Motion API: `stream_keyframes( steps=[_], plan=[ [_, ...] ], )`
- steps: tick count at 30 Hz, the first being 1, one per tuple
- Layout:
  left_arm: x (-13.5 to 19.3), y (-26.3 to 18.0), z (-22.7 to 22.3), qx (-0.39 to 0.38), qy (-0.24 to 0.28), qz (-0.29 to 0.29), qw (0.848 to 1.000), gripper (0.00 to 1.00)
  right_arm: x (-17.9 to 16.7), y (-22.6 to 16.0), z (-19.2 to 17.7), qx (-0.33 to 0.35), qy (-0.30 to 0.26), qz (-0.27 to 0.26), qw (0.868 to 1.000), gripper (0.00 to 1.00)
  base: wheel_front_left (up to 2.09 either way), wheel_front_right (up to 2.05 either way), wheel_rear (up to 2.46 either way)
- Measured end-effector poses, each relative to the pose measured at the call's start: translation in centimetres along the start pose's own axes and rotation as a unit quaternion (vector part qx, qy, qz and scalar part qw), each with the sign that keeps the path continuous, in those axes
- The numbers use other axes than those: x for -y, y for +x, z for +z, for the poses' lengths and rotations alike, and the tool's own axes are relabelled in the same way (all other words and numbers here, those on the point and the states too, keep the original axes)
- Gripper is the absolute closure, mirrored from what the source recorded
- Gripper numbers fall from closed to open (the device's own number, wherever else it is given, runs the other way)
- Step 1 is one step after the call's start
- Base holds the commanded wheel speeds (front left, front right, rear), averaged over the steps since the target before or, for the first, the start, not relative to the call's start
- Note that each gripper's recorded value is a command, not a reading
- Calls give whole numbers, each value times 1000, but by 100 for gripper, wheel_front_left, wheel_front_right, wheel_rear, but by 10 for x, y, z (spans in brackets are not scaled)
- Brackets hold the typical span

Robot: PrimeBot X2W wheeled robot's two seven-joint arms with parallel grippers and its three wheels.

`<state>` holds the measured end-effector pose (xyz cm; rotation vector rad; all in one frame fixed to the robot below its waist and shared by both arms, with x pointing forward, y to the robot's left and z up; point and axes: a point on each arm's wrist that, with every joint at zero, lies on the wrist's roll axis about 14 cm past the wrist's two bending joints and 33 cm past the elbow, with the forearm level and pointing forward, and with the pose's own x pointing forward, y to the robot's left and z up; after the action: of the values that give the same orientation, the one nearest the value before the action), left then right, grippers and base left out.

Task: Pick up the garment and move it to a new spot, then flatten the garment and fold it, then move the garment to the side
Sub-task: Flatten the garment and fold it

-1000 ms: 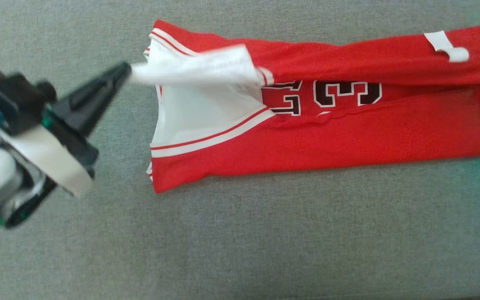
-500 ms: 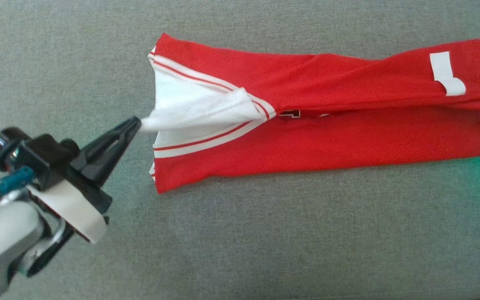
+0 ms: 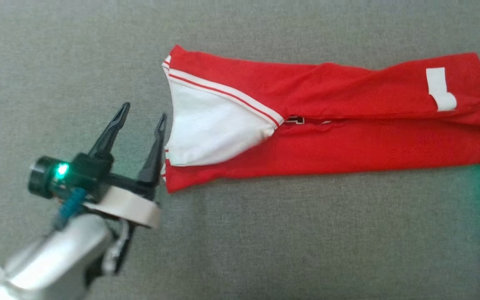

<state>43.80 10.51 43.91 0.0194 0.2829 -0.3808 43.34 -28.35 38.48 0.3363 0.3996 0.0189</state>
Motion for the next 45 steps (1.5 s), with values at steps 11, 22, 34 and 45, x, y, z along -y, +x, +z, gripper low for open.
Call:
stream_keyframes(
  steps=[11,22,34,45],
  plan=[
    [-4,-47,38,135,-50,164,976,0,-17,-9,-3,50,-11,-23,998,0,0,0,0],
    [-13,-76,38,159,-31,204,966,0,-15,9,-44,-64,-29,-52,996,34,0,0,0],
    [-14,-73,40,167,-17,189,968,0,0,-2,-6,-8,-30,-70,997,100,0,0,0],
    [3,-58,45,176,-13,144,974,0,6,-19,39,53,-51,-65,995,100,0,0,0]
  ],
)
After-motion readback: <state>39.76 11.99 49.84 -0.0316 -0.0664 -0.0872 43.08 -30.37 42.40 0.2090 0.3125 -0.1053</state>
